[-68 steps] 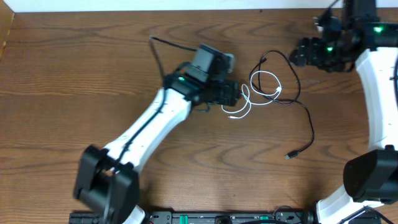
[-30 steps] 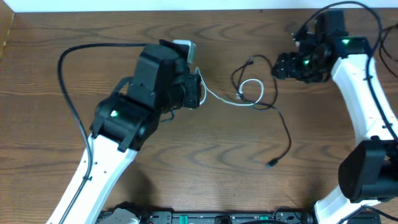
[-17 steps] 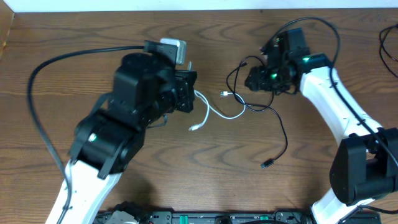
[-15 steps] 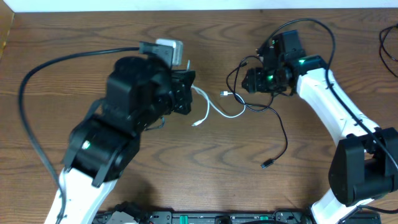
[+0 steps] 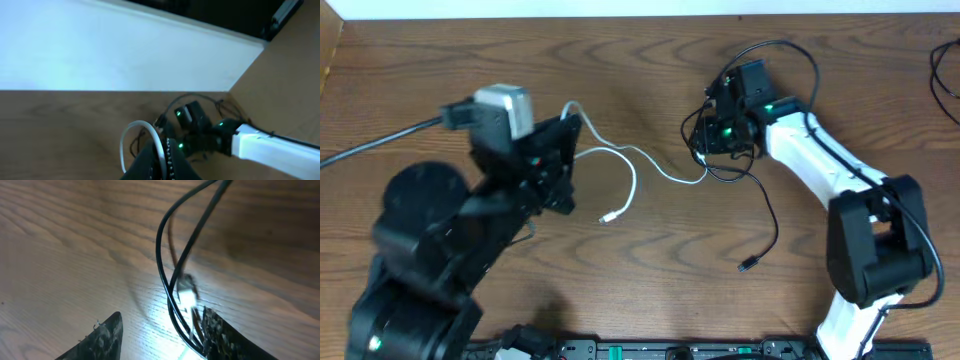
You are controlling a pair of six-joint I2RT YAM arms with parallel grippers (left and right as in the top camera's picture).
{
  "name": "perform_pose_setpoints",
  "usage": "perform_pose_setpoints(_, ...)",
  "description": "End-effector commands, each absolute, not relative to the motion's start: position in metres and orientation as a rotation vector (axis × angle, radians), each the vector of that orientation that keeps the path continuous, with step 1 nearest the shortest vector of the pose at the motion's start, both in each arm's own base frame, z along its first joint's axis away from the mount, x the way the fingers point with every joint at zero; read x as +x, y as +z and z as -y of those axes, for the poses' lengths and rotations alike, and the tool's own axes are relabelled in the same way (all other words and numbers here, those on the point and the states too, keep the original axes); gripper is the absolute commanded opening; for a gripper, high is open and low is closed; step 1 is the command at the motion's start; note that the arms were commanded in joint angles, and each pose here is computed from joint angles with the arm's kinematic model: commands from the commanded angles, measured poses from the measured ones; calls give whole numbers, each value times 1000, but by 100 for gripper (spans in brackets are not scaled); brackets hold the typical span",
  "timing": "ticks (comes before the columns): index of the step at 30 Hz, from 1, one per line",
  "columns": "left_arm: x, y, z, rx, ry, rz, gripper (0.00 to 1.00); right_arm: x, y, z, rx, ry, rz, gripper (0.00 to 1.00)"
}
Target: Untangle cables
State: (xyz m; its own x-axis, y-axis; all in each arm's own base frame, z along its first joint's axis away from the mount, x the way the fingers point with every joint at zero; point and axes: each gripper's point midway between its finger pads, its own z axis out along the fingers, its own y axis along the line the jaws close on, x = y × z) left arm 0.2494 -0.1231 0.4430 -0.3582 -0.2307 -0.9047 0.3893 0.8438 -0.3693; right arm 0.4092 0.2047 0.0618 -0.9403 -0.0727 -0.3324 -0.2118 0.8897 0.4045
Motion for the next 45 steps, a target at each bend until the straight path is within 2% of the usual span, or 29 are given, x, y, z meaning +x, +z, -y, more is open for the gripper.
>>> perform_pose_setpoints(1, 243, 450, 113, 91, -630, -1801, 7, 402, 45, -219, -200, 660, -2787, 46)
perform_pose_setpoints(10, 243, 442, 113, 89, -623, -1837, 7, 402, 13, -223, -121, 581, -2841, 40)
perform_pose_setpoints(25, 244, 451, 105, 55, -588, -1810, 8, 405, -6, -227, -148, 484, -2834, 43)
perform_pose_setpoints(27, 246, 450, 100, 31, -558, -1812, 8, 405, -8, -228, -148, 495, -2836, 38)
perform_pose_setpoints(29, 248, 445, 97, 16, -537, -1830, 8, 406, -8, -228, -146, 494, -2836, 27)
perform_pose_setpoints(31, 249, 437, 97, 16, -531, -1864, 8, 406, -8, -228, -146, 493, -2836, 5)
perform_pose_setpoints(32, 250, 431, 98, 15, -524, -1889, 8, 406, -8, -227, -146, 493, -2837, 1)
perform_pose_setpoints(34, 254, 416, 99, 14, -510, -1950, 8, 407, -6, -226, -139, 494, -2833, 1)
perform_pose_setpoints(38, 264, 383, 102, 10, -468, -2084, 8, 420, 15, -216, -102, 504, -2786, 1)
perform_pose_setpoints(45, 298, 339, 53, -149, -36, -2208, 8, 457, 129, -138, 99, 479, -2538, 1)
